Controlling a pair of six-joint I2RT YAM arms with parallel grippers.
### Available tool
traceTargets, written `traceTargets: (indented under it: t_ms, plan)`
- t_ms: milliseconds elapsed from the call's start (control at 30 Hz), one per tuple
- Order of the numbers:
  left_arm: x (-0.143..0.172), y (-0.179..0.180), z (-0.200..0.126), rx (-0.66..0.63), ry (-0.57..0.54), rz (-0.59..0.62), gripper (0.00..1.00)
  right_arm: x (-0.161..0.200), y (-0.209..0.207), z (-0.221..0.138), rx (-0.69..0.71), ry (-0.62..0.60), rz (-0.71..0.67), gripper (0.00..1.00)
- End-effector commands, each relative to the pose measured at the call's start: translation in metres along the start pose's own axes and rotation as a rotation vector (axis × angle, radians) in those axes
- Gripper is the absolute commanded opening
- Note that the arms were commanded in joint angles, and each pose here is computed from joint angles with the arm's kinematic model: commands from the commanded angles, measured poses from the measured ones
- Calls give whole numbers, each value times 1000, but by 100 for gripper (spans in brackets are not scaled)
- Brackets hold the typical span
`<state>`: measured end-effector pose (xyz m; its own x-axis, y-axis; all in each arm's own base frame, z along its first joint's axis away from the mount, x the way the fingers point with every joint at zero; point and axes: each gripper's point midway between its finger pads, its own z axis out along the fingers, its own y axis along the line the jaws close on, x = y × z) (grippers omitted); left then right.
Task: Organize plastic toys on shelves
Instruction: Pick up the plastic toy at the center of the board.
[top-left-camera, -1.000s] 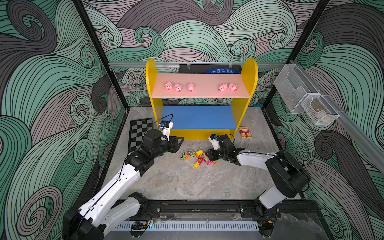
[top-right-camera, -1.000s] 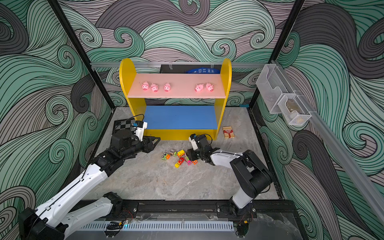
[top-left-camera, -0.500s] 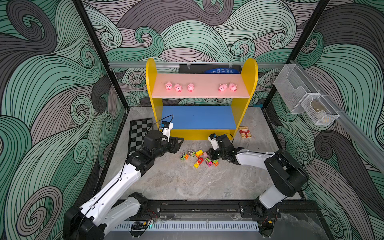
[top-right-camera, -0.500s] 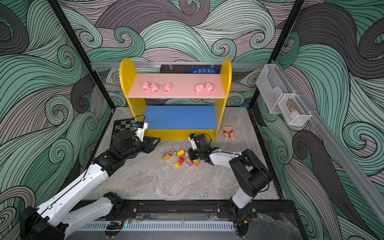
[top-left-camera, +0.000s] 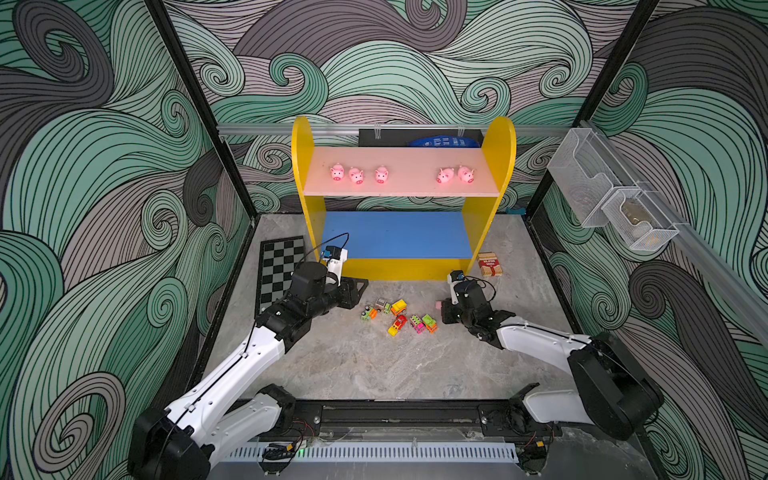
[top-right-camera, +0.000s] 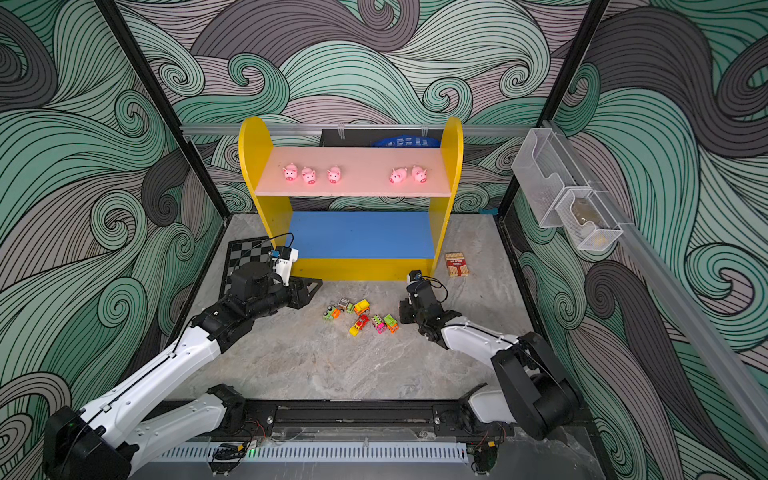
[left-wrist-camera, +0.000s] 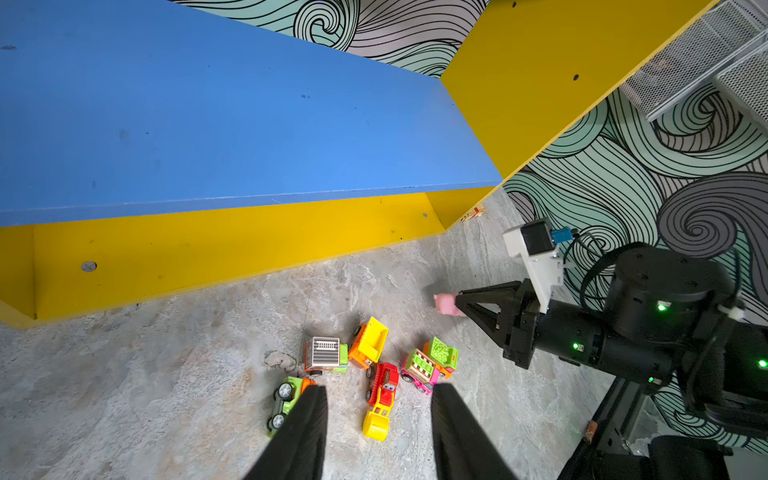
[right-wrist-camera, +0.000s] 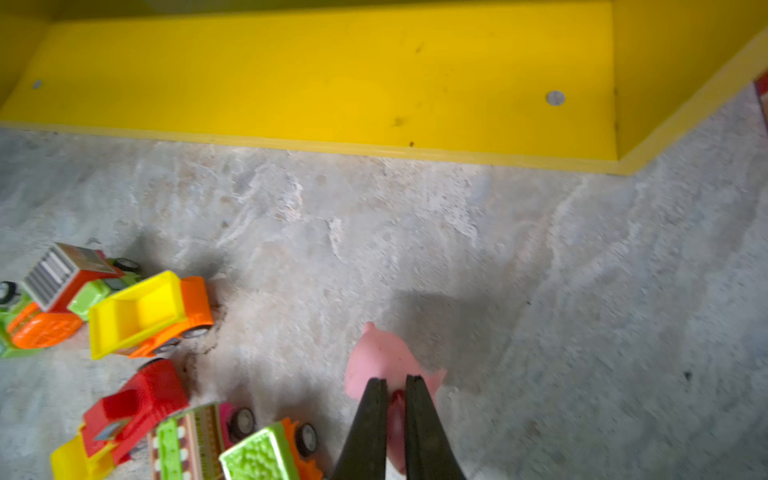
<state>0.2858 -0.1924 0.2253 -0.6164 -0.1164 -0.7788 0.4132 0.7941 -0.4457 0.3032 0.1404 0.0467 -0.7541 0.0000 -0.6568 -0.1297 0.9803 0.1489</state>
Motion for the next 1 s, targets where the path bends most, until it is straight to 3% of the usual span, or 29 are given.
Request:
traceTargets:
  t_ms: [0,400,733,967]
  plan:
    - [-2,1,3,-3,-11,19,45,6,-14,-3,60,-8,32,13]
    - [6,7,8,-18,8,25,45,22,26,-3,-106,59,-84,42]
    - [10,12,11,-43,21,49,46,19,60,-11,-260,63,-151,42]
    - [10,23,8,-106,29,80,46,10,64,-14,-273,38,-141,39]
